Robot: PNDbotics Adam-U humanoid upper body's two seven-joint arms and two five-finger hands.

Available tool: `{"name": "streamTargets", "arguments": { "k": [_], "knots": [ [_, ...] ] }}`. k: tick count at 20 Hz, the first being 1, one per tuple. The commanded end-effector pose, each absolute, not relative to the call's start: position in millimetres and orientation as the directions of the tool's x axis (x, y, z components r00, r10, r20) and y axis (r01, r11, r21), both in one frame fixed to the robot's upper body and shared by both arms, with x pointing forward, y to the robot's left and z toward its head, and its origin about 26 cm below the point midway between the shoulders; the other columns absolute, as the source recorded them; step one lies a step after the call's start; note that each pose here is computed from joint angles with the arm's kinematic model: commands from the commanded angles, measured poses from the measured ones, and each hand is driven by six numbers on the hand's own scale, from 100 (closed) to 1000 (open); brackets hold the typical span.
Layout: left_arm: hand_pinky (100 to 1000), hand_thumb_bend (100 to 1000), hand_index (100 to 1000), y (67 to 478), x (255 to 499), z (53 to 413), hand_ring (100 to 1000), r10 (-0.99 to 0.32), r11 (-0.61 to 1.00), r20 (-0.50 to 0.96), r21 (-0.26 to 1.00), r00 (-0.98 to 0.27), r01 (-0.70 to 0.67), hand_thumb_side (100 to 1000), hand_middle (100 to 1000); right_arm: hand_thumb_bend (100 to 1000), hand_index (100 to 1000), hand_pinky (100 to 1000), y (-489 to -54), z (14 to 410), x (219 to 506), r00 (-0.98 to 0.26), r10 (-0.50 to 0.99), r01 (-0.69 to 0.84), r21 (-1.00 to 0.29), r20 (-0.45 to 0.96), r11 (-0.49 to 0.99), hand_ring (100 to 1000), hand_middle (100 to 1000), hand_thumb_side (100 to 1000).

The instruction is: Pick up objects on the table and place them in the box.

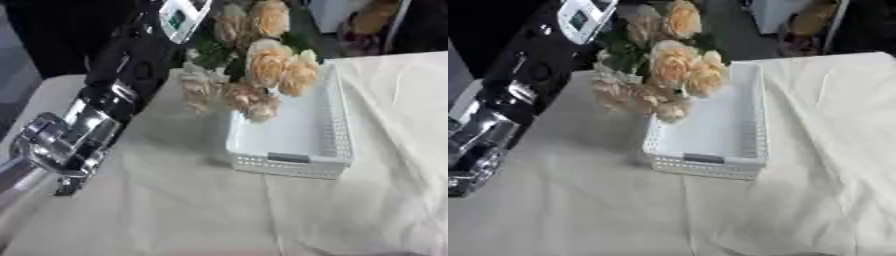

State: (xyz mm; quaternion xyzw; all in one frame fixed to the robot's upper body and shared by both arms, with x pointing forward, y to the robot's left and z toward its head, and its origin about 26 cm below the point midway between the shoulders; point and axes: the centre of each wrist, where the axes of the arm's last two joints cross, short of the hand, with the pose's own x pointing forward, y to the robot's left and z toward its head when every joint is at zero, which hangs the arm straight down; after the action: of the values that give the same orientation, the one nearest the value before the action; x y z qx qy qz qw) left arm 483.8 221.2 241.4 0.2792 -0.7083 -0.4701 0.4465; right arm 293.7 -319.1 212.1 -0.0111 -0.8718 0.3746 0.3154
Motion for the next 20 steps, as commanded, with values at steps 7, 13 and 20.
{"name": "streamTargets", "arguments": {
  "k": [7, 13, 20],
  "knots": [
    [808, 258, 943, 193, 484, 203, 874, -0.868, 0.016, 0.049, 0.997, -0.494, 0.07, 744, 950, 100, 909, 710, -313, 225, 295, -0.833, 0.22, -0.225, -0.674, 0.508, 0.704, 765, 800, 556],
    [826, 219, 974, 196, 482, 188, 918, -0.868, -0.038, 0.018, 0.994, -0.496, 0.103, 948, 985, 100, 911, 709, -314, 224, 294, -0.831, 0.227, -0.219, -0.674, 0.508, 0.706, 762, 800, 555],
    [820, 137, 972, 201, 481, 200, 918, -0.869, 0.002, 0.038, 0.997, -0.494, 0.074, 918, 983, 100, 911, 709, -315, 223, 293, -0.827, 0.234, -0.218, -0.676, 0.511, 0.704, 760, 799, 552]
  ]
}}
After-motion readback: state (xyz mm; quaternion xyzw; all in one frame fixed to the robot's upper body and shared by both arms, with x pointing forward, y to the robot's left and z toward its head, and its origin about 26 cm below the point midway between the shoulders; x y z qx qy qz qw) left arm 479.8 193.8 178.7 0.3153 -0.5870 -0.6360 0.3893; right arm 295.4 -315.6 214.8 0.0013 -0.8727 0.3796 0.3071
